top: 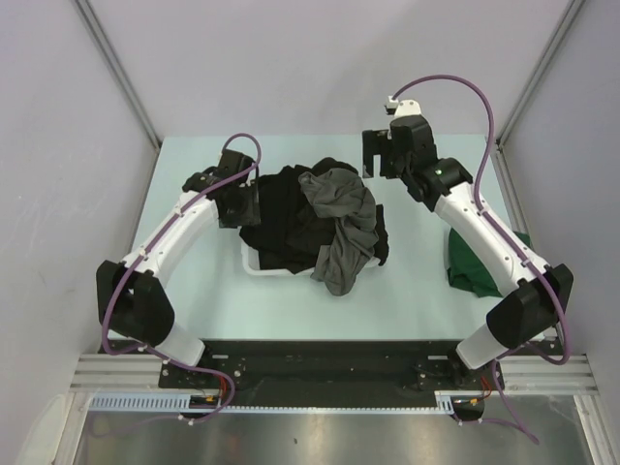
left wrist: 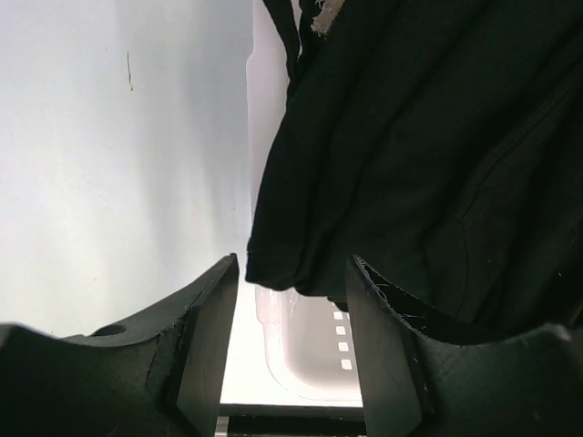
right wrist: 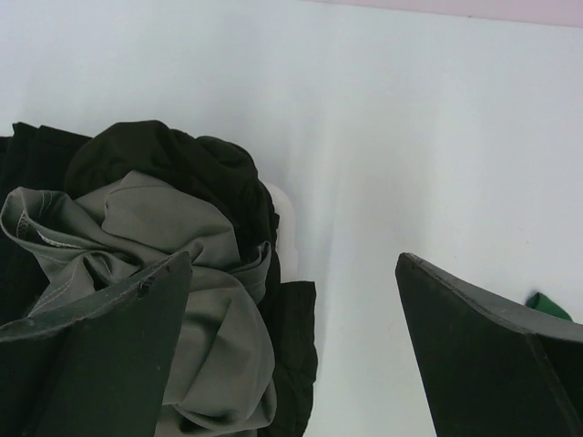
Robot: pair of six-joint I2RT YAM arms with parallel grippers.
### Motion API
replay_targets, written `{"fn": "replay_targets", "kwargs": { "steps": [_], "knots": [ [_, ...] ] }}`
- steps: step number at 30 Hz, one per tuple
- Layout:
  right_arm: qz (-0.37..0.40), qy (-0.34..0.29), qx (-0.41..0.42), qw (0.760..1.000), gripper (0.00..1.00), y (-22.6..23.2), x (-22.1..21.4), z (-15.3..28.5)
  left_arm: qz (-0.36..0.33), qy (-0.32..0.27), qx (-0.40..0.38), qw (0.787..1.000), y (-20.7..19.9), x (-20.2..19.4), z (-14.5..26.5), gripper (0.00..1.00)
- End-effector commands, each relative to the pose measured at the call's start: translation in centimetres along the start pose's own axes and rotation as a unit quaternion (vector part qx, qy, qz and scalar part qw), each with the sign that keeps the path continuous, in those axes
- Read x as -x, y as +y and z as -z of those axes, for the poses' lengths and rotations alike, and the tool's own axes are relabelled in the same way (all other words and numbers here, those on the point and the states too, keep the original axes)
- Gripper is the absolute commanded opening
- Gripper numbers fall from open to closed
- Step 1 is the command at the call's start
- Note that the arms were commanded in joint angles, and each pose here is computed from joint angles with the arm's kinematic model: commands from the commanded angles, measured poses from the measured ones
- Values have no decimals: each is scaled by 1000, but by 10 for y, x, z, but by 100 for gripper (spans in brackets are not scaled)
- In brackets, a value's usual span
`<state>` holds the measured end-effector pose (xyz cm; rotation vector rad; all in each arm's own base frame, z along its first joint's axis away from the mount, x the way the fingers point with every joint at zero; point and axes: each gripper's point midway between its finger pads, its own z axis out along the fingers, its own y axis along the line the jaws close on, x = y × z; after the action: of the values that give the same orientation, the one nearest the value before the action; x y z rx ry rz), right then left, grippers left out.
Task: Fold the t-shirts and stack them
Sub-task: Grab crumpled tshirt from bin with the right arm
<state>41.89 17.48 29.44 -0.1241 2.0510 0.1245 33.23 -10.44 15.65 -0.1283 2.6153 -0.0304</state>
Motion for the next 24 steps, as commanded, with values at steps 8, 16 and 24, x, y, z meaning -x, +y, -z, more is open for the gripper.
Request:
{"fn": "replay_targets", "kwargs": {
  "steps": [8,16,24],
  "knots": [
    [-30,-27,82,996,100,21,19,16,4,-17,-11,1000,-6,10,9,56],
    [-67,-7,174,982,100,30,18,13,12,-24,-12,1000,-5,11,11,56],
    [-52,89,206,973,100,54,-23,-15,12,-27,-12,999,-5,13,11,56]
  ]
}}
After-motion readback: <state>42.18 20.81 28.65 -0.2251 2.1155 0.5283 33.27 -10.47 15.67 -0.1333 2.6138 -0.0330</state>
